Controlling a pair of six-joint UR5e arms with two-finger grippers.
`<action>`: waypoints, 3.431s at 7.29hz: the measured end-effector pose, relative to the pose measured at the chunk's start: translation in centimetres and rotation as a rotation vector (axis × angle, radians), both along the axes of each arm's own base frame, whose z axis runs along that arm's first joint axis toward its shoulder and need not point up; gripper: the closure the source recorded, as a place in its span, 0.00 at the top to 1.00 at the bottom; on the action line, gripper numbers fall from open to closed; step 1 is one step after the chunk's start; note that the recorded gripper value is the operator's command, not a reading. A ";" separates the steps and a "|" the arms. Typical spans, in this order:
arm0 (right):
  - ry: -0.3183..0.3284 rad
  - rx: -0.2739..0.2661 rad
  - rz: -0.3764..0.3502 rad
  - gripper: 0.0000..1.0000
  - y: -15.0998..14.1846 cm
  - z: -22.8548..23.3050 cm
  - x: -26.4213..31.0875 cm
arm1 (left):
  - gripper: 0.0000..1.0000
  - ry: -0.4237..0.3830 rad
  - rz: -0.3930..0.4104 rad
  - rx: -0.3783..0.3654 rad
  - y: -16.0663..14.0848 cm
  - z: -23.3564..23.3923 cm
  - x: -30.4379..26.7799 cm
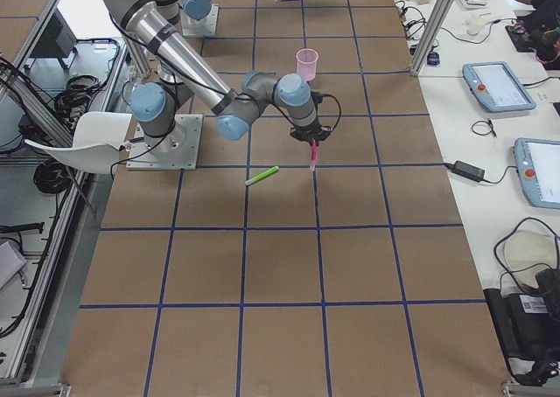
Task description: Insert purple and pink pens into pink cup
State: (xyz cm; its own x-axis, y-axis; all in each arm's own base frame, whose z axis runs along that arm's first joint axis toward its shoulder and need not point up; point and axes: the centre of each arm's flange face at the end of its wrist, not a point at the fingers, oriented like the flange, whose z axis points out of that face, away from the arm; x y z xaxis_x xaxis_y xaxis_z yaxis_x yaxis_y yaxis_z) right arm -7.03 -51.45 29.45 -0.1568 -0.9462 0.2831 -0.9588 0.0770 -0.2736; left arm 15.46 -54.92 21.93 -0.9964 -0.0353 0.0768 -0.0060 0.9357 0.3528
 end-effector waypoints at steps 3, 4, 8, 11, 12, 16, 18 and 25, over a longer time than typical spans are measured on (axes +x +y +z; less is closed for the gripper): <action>-0.423 -0.062 0.067 0.00 -2.4 4.8 12.0 | 0.86 0.026 -0.042 -0.004 -0.8 -4.5 2.5; -0.572 -0.068 0.104 0.00 -2.5 5.2 14.4 | 0.83 0.029 -0.037 -0.006 -0.8 -5.2 3.4; -0.982 -0.067 0.315 0.00 -2.3 3.3 23.9 | 0.69 -0.039 0.047 -0.064 -2.0 -6.0 4.9; -1.005 -0.001 0.362 0.00 -3.0 -2.8 27.5 | 0.32 -0.057 0.088 -0.071 -2.2 -5.8 4.8; -1.010 0.013 0.377 0.00 -3.0 -4.6 28.6 | 0.23 -0.057 0.091 -0.073 -2.2 -5.8 4.8; -1.021 0.081 0.366 1.00 -2.7 -7.4 30.2 | 0.00 -0.061 0.090 -0.082 -2.3 -5.2 4.5; -1.013 0.089 0.352 1.00 -2.9 -6.7 30.2 | 0.00 -0.067 0.084 -0.093 -2.4 -4.1 4.2; -0.255 0.294 -0.042 1.00 -5.9 10.9 20.1 | 0.00 0.000 0.010 -0.281 -1.2 12.7 -11.1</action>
State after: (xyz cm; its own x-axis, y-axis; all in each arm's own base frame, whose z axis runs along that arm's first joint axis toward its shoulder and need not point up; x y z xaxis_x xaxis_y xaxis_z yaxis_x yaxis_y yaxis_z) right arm 13.06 -57.30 40.33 -0.2278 -0.9723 -0.0520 -0.8570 0.2256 -0.4633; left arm 4.31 -56.16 34.64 -0.9962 -0.0220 0.0846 -0.0152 0.9967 0.0797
